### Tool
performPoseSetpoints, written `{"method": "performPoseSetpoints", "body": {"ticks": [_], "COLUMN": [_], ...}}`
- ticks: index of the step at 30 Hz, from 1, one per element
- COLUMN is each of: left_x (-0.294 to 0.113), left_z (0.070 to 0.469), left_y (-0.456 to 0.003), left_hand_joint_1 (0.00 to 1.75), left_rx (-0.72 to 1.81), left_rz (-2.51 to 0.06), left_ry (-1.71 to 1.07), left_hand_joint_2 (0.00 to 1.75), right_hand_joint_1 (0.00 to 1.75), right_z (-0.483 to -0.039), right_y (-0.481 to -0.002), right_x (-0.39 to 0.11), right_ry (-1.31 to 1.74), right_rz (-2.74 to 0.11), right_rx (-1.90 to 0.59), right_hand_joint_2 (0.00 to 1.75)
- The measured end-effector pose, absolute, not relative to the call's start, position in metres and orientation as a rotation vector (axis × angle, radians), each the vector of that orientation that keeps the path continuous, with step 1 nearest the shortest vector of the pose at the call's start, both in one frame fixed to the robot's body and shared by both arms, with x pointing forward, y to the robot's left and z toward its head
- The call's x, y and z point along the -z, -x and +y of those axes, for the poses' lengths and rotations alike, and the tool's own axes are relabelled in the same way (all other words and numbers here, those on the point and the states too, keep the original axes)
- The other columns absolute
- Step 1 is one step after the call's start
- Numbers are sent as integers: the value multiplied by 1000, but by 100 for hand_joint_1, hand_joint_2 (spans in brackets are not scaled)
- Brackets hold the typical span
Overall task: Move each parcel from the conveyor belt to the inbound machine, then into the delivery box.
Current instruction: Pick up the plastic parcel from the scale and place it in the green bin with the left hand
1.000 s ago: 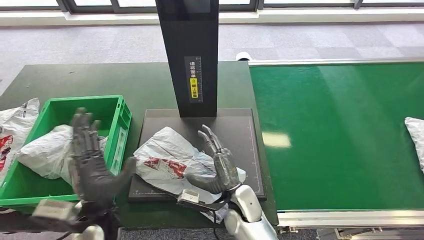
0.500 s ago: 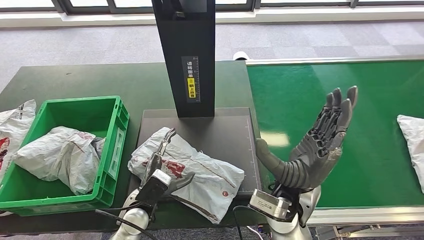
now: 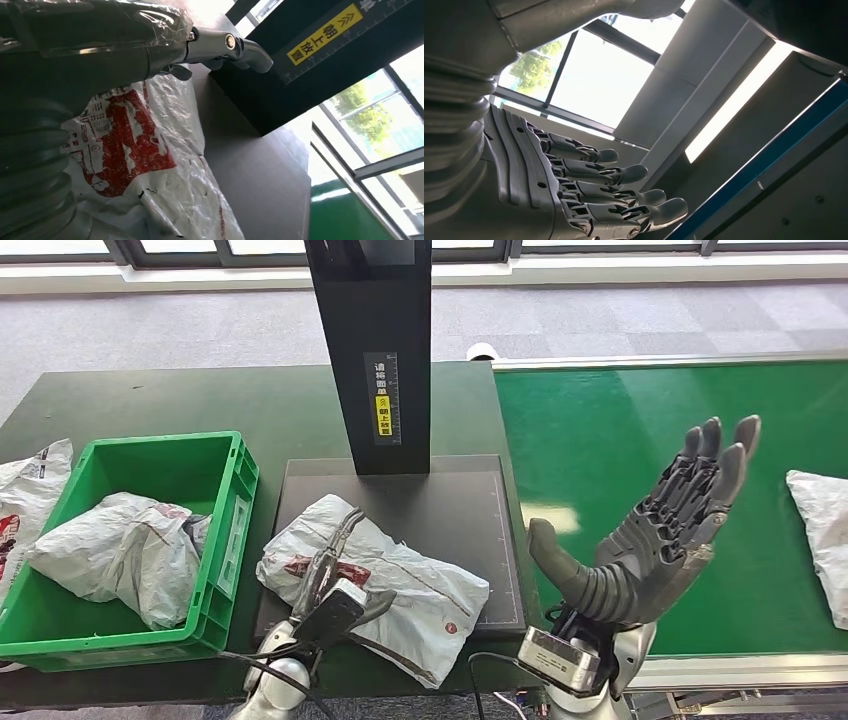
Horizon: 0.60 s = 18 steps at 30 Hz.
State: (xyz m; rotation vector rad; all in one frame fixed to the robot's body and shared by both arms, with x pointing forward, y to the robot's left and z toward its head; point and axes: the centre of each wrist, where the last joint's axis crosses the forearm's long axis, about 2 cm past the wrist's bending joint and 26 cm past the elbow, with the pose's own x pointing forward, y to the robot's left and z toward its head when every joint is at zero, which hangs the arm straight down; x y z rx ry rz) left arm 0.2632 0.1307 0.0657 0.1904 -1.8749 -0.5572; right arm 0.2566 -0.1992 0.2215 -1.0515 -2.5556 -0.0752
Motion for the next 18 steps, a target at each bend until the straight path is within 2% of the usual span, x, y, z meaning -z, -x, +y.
{"method": "performPoseSetpoints", "body": {"ticks": [2,6,9,13,18], "left_x": [-64,-60,-57,-55,-55], "left_z": [130,129,127,125,124], "left_y": [-262,-261,-261,-262,-265], "left_hand_joint_1": [0,152,152,175,175], "left_rx": [588,675,728,747,784], "left_rz": [-1849,-1772,-1721,-1701,-1672], "left_ry": [-217,-307,-384,-416,-465], "left_hand_joint_2": [175,175,175,175,175], "right_hand_joint_1": [0,0,0,0,0], "right_z": [-199,-200,-200,-200,-201], "right_y": [-257,-256,-256,-256,-256], "right_x": [-222,-222,-222,-222,-223], "right_ry": [1052,1051,1049,1047,1048], "right_rz": [-2556,-2556,-2555,-2555,-2556], "right_rx": [77,87,91,95,98], "right_hand_joint_2": [175,175,175,175,175]}}
